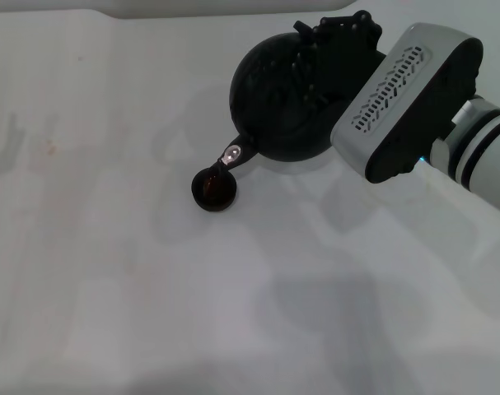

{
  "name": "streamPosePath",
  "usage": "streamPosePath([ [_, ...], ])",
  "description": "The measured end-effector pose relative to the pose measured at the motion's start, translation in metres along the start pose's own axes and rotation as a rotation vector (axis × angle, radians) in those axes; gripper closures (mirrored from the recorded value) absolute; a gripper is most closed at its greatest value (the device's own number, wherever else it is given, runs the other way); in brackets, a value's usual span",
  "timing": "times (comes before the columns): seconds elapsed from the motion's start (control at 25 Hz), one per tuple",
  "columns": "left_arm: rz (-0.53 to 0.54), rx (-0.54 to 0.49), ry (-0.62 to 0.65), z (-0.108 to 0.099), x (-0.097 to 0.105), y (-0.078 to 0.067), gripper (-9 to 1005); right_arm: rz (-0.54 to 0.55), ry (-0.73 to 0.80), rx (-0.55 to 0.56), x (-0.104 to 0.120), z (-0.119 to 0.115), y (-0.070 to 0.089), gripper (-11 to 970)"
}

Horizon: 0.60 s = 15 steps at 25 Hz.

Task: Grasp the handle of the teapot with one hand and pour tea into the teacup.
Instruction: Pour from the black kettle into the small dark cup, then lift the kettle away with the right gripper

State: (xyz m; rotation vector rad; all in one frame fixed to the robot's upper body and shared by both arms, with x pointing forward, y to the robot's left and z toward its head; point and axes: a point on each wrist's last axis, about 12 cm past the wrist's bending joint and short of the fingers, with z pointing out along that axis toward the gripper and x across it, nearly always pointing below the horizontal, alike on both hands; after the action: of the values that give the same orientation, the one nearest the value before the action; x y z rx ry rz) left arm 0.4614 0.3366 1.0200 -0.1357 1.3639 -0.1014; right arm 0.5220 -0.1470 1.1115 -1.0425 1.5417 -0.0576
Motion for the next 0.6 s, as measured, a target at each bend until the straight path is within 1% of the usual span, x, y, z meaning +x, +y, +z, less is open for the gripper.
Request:
streamPosePath([
  [0.6,0.000,-0.002,0.001,0.0000,0.0001,0.0002,106,0.005,0.009,-0.004,0.0028,0.0009,0.0009,815],
])
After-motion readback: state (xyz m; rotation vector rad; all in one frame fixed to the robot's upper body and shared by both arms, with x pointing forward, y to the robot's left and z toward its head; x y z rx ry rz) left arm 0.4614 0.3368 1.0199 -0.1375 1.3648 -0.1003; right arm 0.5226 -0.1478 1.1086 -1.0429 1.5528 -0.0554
